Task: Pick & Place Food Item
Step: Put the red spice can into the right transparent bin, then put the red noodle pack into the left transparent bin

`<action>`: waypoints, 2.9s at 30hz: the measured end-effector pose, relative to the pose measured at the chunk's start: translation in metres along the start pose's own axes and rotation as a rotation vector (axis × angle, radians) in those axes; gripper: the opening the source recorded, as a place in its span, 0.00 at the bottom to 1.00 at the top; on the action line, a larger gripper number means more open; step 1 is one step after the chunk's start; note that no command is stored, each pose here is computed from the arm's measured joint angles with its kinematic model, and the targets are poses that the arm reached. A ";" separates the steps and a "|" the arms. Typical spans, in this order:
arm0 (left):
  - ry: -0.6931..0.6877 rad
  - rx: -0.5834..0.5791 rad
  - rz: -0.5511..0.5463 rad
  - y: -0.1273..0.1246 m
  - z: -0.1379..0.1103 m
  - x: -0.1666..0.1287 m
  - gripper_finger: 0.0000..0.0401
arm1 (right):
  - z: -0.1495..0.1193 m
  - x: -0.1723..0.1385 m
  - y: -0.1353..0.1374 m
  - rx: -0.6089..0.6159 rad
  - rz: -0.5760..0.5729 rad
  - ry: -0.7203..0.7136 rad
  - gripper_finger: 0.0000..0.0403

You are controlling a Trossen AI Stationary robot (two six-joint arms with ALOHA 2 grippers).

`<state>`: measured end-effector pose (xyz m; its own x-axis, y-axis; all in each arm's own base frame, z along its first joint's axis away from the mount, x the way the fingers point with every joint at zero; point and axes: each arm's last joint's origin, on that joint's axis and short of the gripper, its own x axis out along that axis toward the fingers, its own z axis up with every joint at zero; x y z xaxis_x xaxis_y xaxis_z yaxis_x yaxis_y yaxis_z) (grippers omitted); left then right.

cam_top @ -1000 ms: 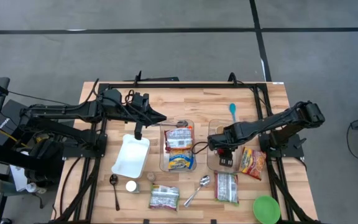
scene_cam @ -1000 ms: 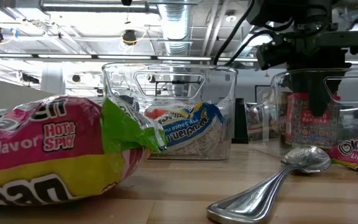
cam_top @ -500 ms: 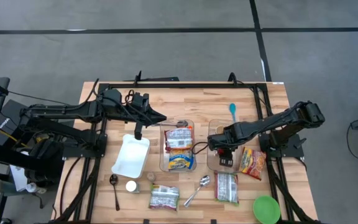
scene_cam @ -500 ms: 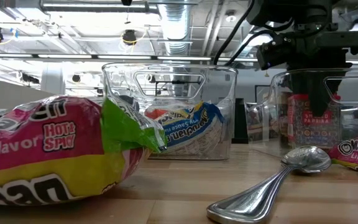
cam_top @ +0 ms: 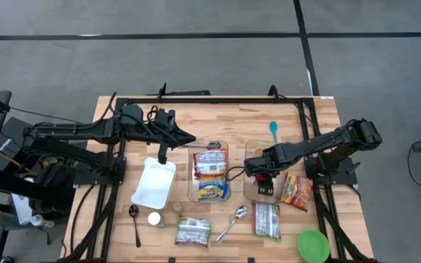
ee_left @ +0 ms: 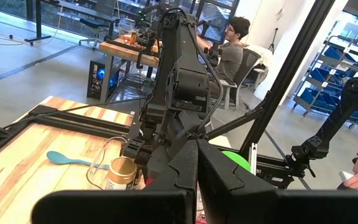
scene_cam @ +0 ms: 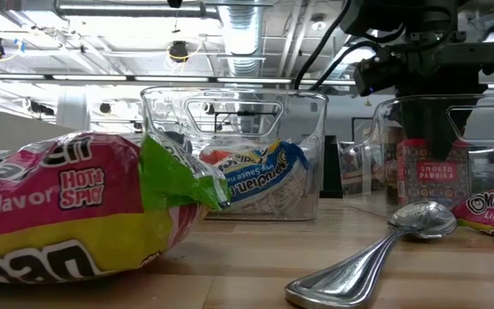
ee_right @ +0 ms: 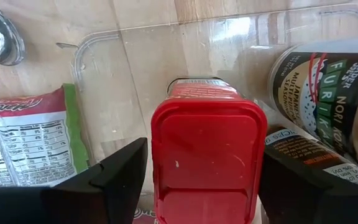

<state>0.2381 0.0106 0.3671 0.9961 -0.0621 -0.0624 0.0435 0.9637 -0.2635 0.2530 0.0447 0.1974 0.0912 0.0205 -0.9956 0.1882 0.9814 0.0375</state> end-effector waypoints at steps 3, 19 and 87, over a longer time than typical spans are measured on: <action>0.000 0.000 0.000 0.000 0.000 0.000 0.00 | 0.001 -0.003 0.000 0.001 0.000 0.001 0.66; 0.000 0.000 0.000 0.000 0.000 0.000 0.00 | 0.008 -0.044 0.003 0.025 -0.020 0.050 0.66; 0.000 0.000 0.000 0.000 0.000 0.000 0.00 | -0.104 -0.119 0.100 0.645 0.052 -0.152 0.14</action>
<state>0.2381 0.0106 0.3671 0.9961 -0.0619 -0.0625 0.0433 0.9637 -0.2635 0.1589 0.1604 0.3105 0.2440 -0.0086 -0.9697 0.7230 0.6680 0.1760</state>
